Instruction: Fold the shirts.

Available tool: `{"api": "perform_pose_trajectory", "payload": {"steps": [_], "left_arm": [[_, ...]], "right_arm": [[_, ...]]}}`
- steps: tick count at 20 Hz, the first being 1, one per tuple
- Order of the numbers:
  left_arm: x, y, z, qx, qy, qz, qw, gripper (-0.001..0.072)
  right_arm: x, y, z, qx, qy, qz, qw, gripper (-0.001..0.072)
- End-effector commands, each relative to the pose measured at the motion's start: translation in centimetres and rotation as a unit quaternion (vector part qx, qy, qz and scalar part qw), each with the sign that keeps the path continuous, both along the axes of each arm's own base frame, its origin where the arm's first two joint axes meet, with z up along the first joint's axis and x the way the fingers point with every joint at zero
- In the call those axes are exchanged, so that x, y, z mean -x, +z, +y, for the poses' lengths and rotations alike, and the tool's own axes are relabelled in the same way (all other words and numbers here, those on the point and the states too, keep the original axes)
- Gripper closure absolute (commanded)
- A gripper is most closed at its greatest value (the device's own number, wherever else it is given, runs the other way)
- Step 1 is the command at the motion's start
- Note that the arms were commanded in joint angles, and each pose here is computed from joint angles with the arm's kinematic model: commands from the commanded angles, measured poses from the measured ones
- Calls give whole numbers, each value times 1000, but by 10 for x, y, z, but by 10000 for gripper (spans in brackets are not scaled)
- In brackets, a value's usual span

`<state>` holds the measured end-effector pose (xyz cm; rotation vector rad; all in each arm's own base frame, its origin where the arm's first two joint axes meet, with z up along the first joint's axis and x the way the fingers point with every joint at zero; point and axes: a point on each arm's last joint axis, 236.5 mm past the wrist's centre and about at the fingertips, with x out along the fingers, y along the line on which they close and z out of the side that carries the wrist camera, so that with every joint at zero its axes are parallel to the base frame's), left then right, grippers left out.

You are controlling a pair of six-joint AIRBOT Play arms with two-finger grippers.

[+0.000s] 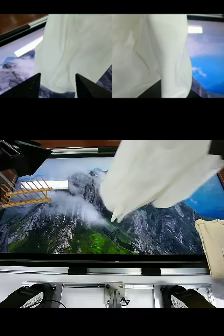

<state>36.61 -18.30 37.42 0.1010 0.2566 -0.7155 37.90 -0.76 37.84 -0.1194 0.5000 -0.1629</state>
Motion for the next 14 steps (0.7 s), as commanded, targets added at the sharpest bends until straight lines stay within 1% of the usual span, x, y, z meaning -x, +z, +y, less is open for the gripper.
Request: {"api": "perform_pose_trajectory", "payload": {"steps": [1,6,9,11,14], "left_arm": [[1,1,0,4,1,3,1000,173],[1,1,0,4,1,3,1000,174],[1,1,0,4,1,3,1000,174],[1,1,0,4,1,3,1000,174],[1,1,0,8,3,7,1000,175]], "right_arm": [[29,13,-98,18,-158,-15,987,630],[57,7,-175,-27,-261,-22,965,630],[76,11,-218,-54,-319,-51,945,630],[89,17,-242,-66,-348,-75,932,630],[104,22,-278,-62,-386,-101,915,630]]}}
